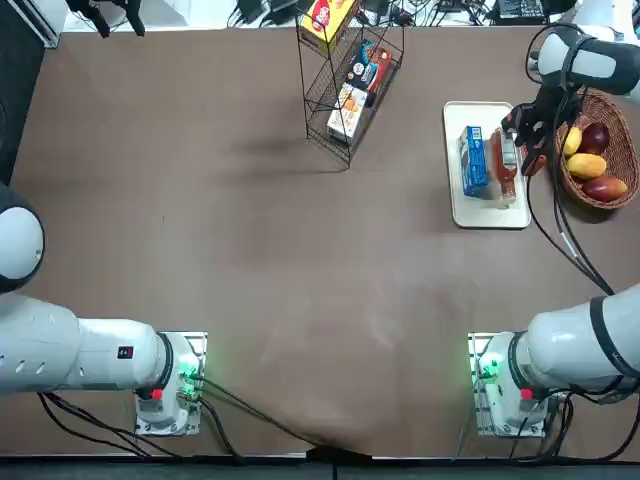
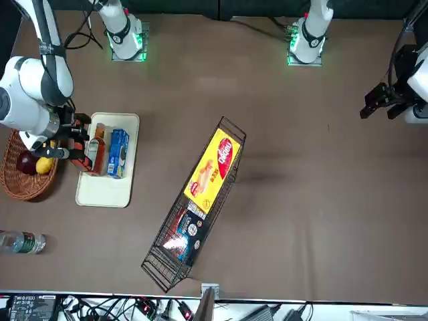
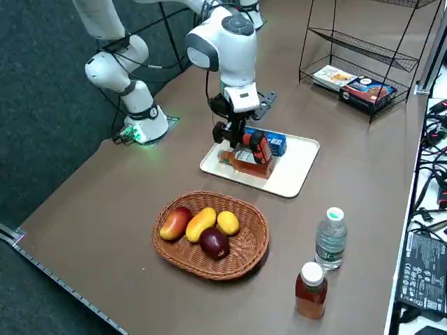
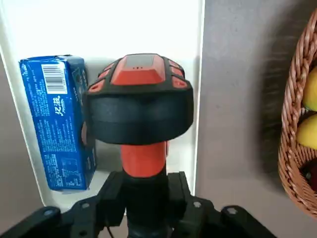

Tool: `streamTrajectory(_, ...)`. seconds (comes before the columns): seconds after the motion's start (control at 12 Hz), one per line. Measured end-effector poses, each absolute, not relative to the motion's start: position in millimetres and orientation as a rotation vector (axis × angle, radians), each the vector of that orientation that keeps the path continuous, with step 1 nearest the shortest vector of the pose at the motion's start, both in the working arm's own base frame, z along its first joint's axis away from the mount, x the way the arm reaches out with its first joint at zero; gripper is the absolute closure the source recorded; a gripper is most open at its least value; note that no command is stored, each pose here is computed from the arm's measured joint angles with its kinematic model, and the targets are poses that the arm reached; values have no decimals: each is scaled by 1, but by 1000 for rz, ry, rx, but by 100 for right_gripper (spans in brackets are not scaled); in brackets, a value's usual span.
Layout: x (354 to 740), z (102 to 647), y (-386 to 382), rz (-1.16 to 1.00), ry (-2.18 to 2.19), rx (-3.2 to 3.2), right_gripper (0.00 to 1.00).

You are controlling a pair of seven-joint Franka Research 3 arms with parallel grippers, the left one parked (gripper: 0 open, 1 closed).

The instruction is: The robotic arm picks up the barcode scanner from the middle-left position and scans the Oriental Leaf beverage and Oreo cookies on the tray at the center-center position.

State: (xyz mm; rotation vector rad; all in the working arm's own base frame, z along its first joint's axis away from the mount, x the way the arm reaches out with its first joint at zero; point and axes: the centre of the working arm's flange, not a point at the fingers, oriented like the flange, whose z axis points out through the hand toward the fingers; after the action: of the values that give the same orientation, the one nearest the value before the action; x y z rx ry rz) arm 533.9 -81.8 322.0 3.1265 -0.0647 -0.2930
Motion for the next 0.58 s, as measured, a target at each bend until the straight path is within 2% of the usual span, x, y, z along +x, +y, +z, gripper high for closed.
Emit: streamTrajectory(0.58,539,328,-77,-270,-49,3127,57)
